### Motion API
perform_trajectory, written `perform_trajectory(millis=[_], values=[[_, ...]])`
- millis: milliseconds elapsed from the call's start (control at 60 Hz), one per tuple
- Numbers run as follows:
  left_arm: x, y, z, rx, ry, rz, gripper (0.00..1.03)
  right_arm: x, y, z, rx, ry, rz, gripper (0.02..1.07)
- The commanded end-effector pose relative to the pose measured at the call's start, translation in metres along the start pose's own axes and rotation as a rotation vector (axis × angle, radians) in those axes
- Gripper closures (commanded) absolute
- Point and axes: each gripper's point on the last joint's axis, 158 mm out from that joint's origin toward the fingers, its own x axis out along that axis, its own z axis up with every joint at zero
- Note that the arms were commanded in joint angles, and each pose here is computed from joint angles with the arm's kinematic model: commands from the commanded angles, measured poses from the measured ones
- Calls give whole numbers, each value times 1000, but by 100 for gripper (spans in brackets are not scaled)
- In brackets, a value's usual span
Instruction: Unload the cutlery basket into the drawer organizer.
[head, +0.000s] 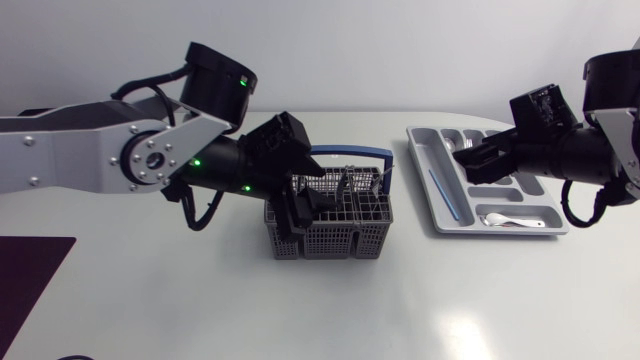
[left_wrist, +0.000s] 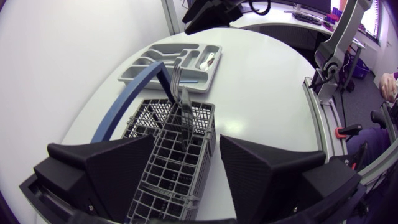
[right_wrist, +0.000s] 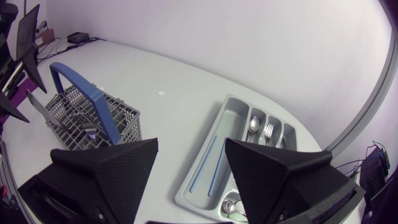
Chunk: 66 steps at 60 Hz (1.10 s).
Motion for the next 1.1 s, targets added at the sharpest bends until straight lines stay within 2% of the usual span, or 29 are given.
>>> perform_trajectory(millis=[0,167,267,367,383,400,467,550,667,867,1083], values=[[14,-9,-10,-22,19,-17,15,-2,13,-16,-22,20,25,29],[23,-13,-4,-9,29,38,23,-6,26,-29,-33,32,41,29],[32,-14,-5,10,47,99,35,-7,32,-31,-40,29,49,29],[36,-12,-5,23,57,140,56,-7,37,-35,-45,32,52,29],[36,-12,-5,24,58,142,57,-8,38,-35,-47,29,52,29],[38,-11,-7,28,72,162,65,-8,38,-35,-49,29,49,29],[39,-8,-8,13,78,180,83,-9,40,-38,-60,29,43,29],[39,-5,-9,10,96,219,99,-10,41,-38,-62,28,42,29],[38,-5,-6,-1,104,231,100,-8,55,-43,-77,40,77,29],[25,-3,7,5,90,243,100,-16,114,-38,-172,5,220,29],[10,4,23,4,62,264,100,3,154,-47,-227,38,316,29]])
